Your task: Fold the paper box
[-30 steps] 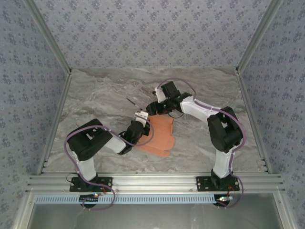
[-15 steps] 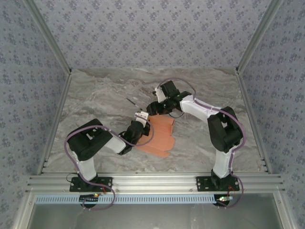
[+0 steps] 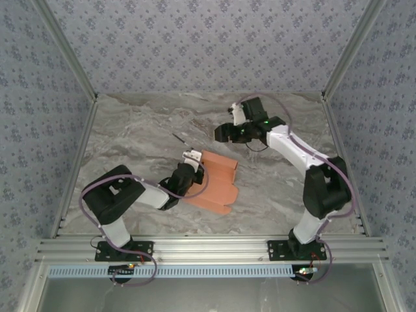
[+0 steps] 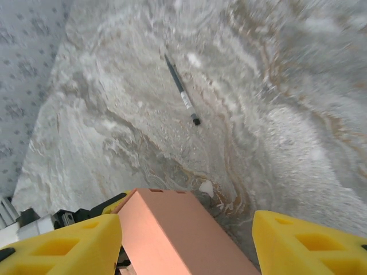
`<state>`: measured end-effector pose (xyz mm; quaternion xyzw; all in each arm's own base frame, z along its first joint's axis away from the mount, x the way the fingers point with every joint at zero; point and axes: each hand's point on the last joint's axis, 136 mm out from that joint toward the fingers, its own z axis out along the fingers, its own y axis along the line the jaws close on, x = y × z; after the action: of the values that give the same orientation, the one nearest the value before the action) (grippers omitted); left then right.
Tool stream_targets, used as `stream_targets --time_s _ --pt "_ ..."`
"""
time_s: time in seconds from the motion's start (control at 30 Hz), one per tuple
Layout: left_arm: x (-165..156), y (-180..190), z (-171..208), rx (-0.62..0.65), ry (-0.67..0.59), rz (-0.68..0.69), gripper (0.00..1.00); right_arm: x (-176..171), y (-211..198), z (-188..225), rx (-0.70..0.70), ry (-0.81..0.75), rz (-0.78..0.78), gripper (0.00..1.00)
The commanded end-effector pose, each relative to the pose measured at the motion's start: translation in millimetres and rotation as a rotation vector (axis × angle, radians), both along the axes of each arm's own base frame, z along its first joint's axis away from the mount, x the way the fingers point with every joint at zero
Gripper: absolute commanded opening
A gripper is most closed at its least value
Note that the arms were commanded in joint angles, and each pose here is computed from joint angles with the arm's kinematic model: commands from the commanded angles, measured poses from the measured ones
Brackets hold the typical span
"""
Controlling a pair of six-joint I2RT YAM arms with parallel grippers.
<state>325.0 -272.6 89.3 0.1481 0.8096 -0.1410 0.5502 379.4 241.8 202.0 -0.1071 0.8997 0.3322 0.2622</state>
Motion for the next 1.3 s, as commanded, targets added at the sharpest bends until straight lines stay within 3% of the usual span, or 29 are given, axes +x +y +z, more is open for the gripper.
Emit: stream_targets --time_s 0.0,0.17,0.3,0.47,0.8,1.03,1.27 --pt "3.2 -0.2 22.0 -0.03 0.074 -0.002 0.0 -10.3 -28.7 12.0 -0.034 -0.021 -0.07 0.64" --pt "-4.3 11.8 30.9 0.04 0.262 -0.035 0.0 -26.7 -72.4 21.6 -0.209 -0.108 -0.164 0.64" --pt "-15.4 23.8 32.9 0.141 0.444 -0.075 0.0 -38.2 -91.5 32.0 -0.25 -0.16 -0.202 0.64" --pt "-29.8 31.4 29.2 0.26 0.628 -0.132 0.0 -55.9 -110.2 12.0 -0.305 -0.121 -0.218 0.65" --pt "-44.9 23.6 7.2 0.466 0.86 -0.315 0.0 -74.6 -126.5 -19.3 -0.336 -0.065 -0.23 0.65" --pt "-55.9 8.3 -8.8 0.624 0.951 -0.525 0.0 -84.1 -138.9 -30.8 -0.34 -0.045 -0.25 0.65" --pt "-43.0 2.9 -30.6 0.793 1.016 -0.551 0.01 -89.6 -144.2 -42.8 -0.338 -0.017 -0.254 0.65"
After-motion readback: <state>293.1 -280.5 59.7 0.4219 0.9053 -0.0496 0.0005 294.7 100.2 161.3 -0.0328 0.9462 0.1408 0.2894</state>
